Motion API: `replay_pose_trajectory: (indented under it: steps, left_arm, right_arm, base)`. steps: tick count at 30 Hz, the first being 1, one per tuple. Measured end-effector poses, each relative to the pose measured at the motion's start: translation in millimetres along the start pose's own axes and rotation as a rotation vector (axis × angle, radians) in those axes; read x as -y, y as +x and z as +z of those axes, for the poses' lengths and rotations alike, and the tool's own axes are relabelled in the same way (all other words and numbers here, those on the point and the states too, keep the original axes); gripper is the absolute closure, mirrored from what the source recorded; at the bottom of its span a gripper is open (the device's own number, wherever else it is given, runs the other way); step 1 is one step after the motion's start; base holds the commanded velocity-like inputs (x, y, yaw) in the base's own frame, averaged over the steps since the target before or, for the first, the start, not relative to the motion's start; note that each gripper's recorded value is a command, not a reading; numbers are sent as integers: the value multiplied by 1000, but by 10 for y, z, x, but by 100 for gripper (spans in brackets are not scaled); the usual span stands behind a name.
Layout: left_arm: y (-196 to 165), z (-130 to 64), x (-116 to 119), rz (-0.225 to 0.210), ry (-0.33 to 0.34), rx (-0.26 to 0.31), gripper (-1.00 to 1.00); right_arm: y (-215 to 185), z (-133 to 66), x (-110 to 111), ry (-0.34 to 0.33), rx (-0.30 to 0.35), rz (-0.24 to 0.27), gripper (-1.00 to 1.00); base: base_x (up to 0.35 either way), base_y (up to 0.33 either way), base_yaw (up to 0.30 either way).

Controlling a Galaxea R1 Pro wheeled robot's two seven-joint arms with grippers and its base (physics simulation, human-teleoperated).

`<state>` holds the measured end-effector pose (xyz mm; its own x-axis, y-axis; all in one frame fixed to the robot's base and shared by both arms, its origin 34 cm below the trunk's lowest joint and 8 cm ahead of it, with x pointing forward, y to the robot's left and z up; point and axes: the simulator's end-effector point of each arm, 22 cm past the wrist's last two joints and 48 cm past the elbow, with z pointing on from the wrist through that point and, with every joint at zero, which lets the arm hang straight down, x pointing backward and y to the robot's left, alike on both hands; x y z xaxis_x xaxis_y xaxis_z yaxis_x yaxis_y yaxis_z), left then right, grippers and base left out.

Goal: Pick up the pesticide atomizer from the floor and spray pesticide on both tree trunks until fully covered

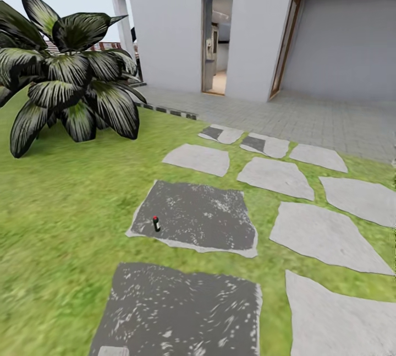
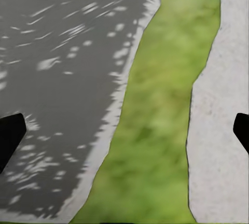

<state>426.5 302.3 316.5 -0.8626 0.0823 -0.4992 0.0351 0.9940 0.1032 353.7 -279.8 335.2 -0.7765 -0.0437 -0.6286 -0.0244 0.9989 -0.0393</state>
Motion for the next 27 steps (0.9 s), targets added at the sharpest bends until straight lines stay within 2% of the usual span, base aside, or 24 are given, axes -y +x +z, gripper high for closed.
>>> replay_pose_trajectory:
  steps: [7, 27]
  left_arm:
    - [0, 0, 0, 0, 0, 0, -100]
    - [0, 0, 0, 0, 0, 0, -100]
  right_arm:
    - [-1, 0, -4, 0, 0, 1, -100]
    - [1, 0, 0, 2, 0, 0, -100]
  base:
    - [191, 271, -87]
    - [195, 280, -3]
